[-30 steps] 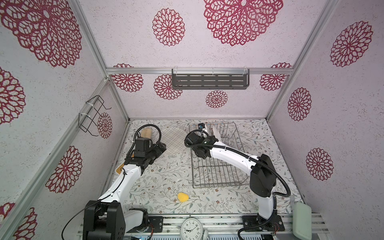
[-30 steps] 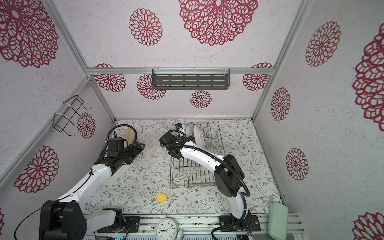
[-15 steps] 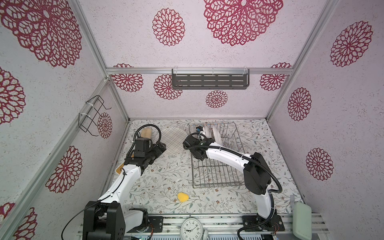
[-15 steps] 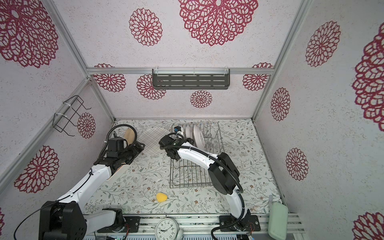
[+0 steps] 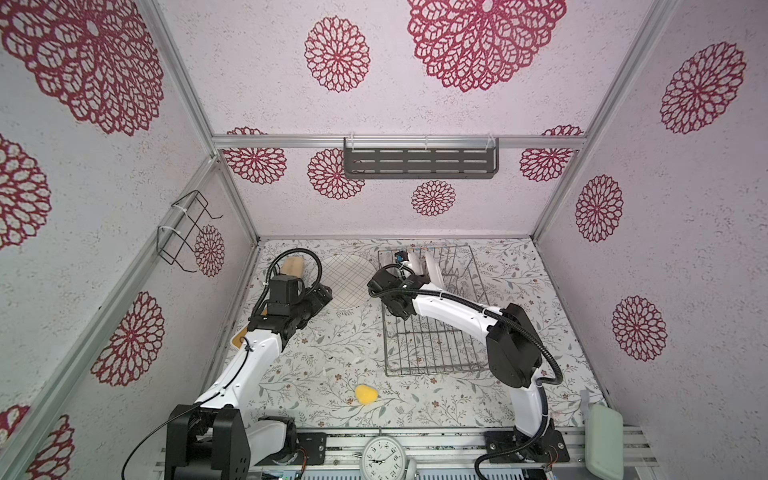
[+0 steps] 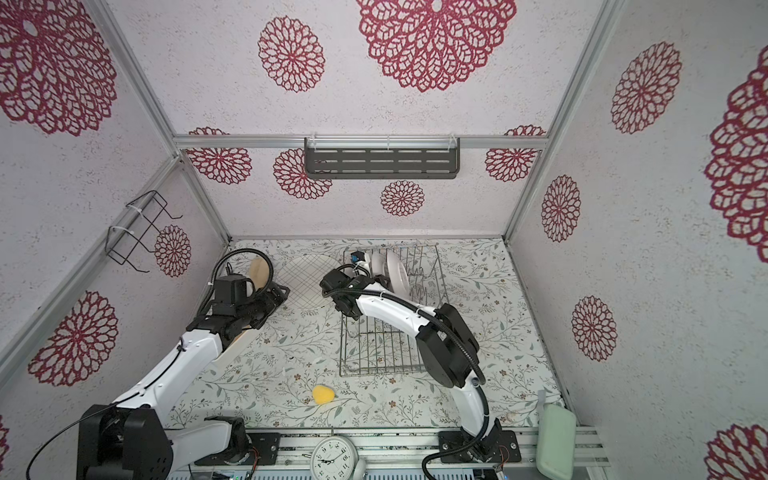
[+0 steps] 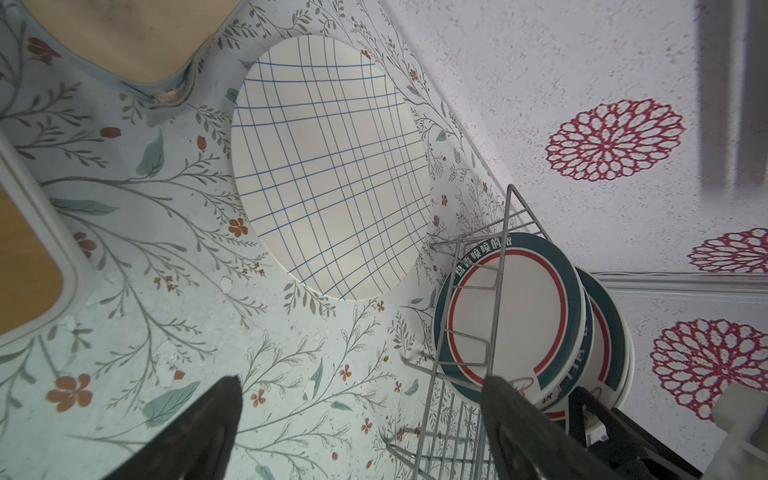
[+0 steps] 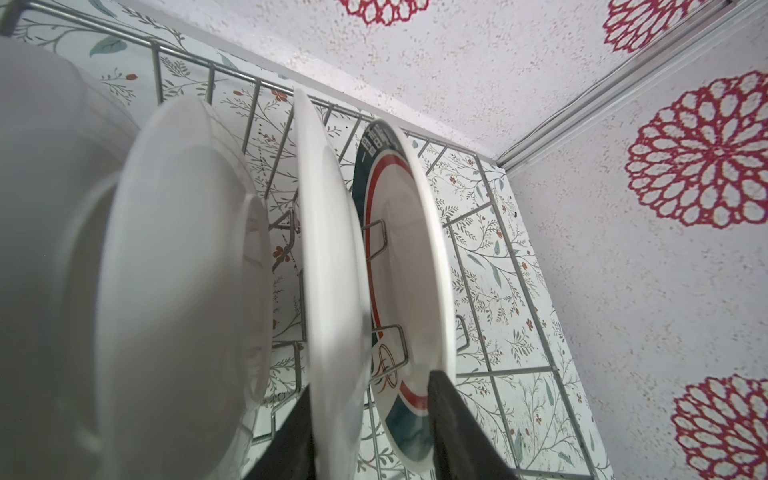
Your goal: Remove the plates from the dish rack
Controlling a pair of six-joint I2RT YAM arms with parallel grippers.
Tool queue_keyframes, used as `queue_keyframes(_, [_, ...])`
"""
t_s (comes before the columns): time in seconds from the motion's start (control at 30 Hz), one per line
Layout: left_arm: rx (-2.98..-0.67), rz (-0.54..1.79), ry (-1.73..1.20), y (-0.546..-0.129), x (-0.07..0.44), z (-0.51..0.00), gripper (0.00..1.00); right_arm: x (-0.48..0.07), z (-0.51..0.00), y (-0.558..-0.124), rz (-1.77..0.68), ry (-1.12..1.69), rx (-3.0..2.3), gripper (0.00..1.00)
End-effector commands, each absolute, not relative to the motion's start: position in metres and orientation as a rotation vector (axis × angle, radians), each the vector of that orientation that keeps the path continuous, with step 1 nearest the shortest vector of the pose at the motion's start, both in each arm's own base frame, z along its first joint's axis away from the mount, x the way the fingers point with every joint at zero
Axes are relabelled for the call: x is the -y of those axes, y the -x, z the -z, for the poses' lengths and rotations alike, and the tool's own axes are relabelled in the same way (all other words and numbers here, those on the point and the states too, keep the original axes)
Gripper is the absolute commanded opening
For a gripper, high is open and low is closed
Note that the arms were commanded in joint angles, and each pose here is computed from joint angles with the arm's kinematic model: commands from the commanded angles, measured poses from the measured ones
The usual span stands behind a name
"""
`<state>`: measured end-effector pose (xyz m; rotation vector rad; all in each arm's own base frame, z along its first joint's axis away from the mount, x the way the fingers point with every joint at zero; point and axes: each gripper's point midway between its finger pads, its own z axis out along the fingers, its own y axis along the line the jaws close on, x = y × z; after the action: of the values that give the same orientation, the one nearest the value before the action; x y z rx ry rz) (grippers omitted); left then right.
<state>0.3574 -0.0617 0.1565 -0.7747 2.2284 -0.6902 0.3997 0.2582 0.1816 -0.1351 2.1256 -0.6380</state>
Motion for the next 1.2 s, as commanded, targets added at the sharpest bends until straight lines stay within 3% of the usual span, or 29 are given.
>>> queue_keyframes(0.0, [-2.219, 0.685, 0.764, -0.357, 0.059, -0.159, 0.94, -0.255, -0.184, -0.403, 0.638, 0.121, -2.123, 0.4])
queue_keyframes(1.17, [-2.217, 0.692, 0.769, -0.358, 0.06, -0.16, 0.94, -0.247, -0.161, -0.407, 0.682, 0.133, -2.146, 0.24])
